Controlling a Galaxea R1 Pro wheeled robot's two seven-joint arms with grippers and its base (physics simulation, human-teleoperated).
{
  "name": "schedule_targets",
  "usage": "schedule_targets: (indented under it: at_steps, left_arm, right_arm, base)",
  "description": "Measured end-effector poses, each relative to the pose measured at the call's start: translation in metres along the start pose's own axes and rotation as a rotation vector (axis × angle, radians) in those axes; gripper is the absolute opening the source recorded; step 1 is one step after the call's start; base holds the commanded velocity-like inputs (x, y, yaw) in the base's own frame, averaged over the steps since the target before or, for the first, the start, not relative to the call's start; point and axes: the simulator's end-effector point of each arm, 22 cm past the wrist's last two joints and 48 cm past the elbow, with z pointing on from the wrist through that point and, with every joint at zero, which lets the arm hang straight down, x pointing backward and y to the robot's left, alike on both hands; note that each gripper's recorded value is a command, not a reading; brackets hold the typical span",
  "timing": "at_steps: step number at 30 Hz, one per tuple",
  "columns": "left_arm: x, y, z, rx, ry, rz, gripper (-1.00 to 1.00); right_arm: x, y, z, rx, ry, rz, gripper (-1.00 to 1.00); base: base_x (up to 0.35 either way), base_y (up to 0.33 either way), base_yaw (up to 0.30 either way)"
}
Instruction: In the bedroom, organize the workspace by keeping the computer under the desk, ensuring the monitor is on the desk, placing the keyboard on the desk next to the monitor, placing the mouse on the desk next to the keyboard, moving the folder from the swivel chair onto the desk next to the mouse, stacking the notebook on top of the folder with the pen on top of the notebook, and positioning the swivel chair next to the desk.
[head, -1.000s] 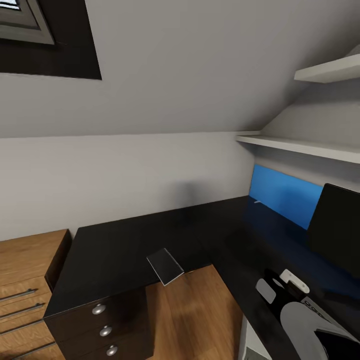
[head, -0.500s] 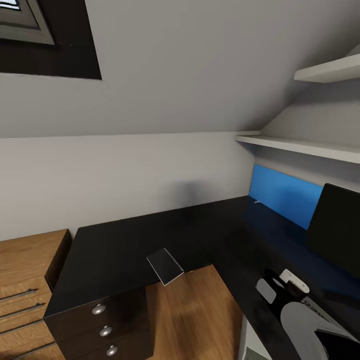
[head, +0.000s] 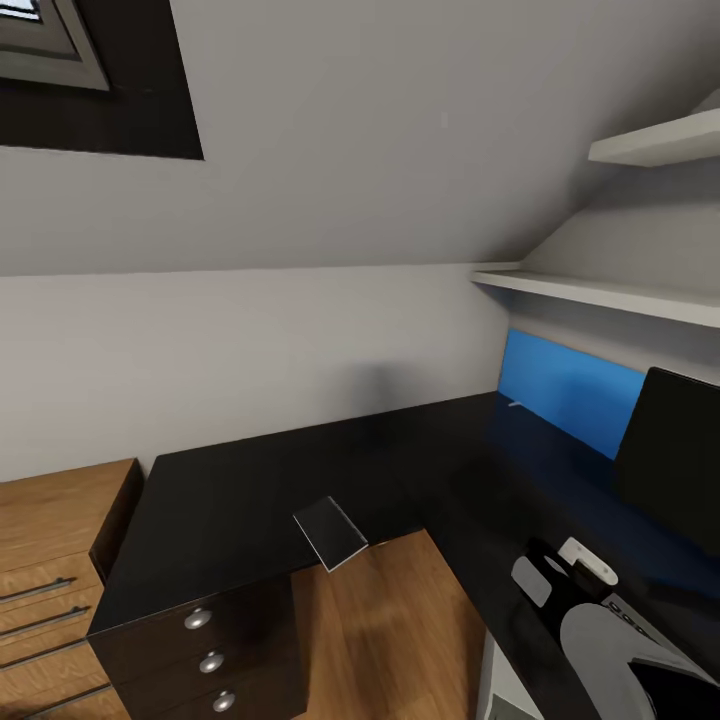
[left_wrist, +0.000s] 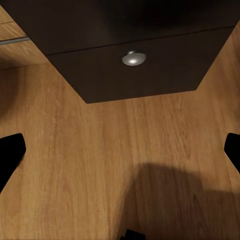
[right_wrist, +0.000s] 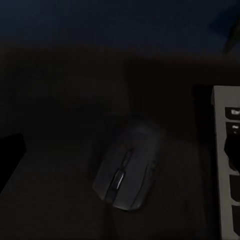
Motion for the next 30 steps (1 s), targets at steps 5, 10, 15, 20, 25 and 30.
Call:
schedule_targets:
  at_steps: [5,10,15,20,25,30]
  left_arm:
    - [-0.004,0.0,-0.006,0.001,0.0,0.0,1.0]
    - [-0.007,0.002,-0.011,0.0,0.001,0.001,1.0]
    - [-0.01,0.004,-0.016,-0.002,0.001,0.002,1.0]
    - [-0.012,0.005,-0.021,-0.004,0.004,0.003,1.0]
    - [-0.006,0.004,-0.027,-0.003,0.023,0.007,1.0]
    - [-0.001,0.004,-0.033,-0.002,0.038,0.011,1.0]
  right_arm:
    - [-0.005,0.001,-0.004,-0.001,0.001,0.0,1.0]
    - [-0.01,0.001,-0.008,-0.002,0.0,0.0,1.0]
    - [-0.015,0.003,-0.013,-0.003,0.0,0.0,1.0]
    - [-0.016,0.012,-0.021,-0.021,-0.004,-0.015,1.0]
    - [-0.011,0.036,-0.038,-0.069,-0.017,-0.074,1.0]
    - [-0.002,0.064,-0.061,-0.123,-0.031,-0.143,1.0]
  base:
    - [0.0,0.0,0.0]
    - [0.0,0.0,0.0]
    - [0.0,0.0,0.0]
    - [0.0,0.0,0.0]
    - [0.0,0.0,0.014]
    - [0.0,0.0,0.167]
